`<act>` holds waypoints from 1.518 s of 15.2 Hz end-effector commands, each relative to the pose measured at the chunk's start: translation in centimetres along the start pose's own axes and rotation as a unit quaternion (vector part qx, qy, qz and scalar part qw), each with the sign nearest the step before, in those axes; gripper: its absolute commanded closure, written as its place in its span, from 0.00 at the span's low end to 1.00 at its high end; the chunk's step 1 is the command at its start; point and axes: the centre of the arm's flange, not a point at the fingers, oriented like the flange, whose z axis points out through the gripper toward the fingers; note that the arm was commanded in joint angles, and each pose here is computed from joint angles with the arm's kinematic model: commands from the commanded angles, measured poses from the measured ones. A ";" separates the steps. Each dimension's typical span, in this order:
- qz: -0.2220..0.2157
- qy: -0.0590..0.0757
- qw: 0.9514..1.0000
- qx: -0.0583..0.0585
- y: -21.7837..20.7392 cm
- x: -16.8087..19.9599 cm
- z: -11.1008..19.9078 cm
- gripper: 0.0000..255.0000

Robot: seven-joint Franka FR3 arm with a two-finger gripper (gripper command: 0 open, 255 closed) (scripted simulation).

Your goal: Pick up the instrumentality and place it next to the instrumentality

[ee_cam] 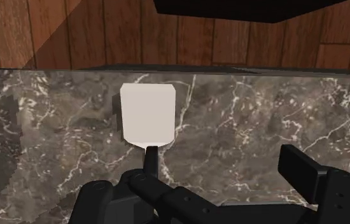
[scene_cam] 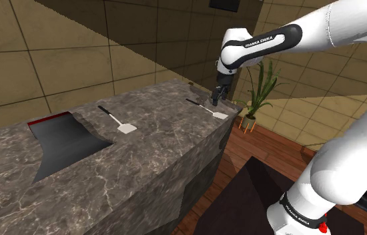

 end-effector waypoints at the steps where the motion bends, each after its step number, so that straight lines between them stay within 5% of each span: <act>1: 0.002 0.009 1.000 0.004 1.1 1.9 1.2 0.00; 9: 0.012 0.042 0.999 0.021 6.5 9.2 5.5 0.00; 17: 0.012 0.043 0.999 0.021 6.5 9.7 9.5 0.00; 23: 0.012 0.043 0.999 0.021 6.5 9.7 9.5 0.00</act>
